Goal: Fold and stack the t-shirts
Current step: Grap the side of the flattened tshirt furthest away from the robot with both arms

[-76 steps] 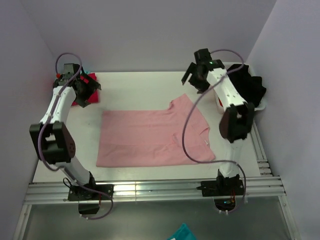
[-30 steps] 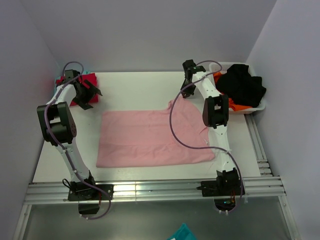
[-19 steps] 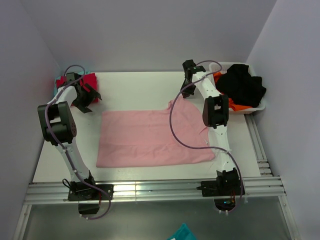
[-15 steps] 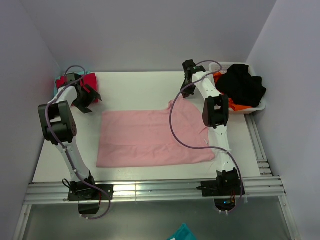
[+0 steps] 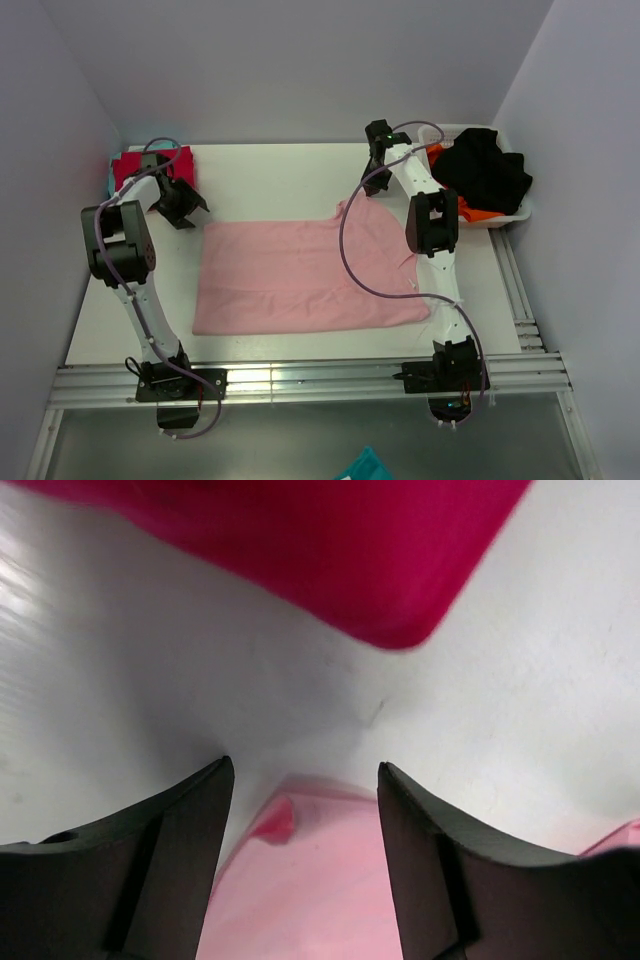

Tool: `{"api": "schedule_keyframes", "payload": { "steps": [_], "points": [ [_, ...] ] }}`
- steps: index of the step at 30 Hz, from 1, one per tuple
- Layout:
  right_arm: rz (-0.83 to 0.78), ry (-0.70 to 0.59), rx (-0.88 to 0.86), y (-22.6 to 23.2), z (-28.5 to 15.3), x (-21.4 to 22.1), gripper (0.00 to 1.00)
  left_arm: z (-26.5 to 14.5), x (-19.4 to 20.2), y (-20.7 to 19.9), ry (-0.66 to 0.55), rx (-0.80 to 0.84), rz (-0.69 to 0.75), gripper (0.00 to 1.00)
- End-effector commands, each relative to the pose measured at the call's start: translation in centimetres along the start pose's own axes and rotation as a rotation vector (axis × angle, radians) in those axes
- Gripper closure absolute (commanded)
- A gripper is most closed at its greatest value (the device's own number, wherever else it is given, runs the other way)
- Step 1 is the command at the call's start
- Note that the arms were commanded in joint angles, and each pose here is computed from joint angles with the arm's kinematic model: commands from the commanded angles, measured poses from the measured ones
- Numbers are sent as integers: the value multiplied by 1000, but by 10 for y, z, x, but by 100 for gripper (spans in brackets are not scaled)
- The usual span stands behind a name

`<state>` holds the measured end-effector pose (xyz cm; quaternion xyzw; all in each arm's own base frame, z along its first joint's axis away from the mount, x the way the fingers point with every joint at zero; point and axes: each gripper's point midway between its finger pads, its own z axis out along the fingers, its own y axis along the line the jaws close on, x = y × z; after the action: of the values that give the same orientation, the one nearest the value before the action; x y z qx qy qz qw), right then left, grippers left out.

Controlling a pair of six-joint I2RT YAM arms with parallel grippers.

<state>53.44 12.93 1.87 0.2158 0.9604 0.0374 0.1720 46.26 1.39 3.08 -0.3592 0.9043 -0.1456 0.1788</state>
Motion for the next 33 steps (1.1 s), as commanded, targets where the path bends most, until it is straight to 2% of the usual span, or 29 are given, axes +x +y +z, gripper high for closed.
{"api": "schedule_keyframes", "payload": {
  "steps": [1, 6, 11, 24, 26, 28, 33],
  "points": [
    [-10, 20, 32, -5, 1, 11, 100, -2, 29, -2, 72, 19, 62, 34],
    [-4, 18, 35, -6, 1, 11, 100, 8, 46, 5, 104, -5, 91, 34],
    [-2, 27, 36, -8, 0, 15, 100, 14, 45, 3, 108, -5, 96, 41],
    [-4, 18, 37, -7, -7, 15, 100, 18, 45, 2, 115, 13, 109, 77],
    [-7, 11, 41, -8, -10, 14, 100, 17, 46, 2, 115, 14, 112, 84],
    [-7, -7, 59, -11, -14, 11, 100, 16, 45, 2, 109, 15, 112, 100],
    [-16, -38, 68, -15, -27, 5, 100, 8, 40, -4, 84, 30, 117, 100]
  ]
}}
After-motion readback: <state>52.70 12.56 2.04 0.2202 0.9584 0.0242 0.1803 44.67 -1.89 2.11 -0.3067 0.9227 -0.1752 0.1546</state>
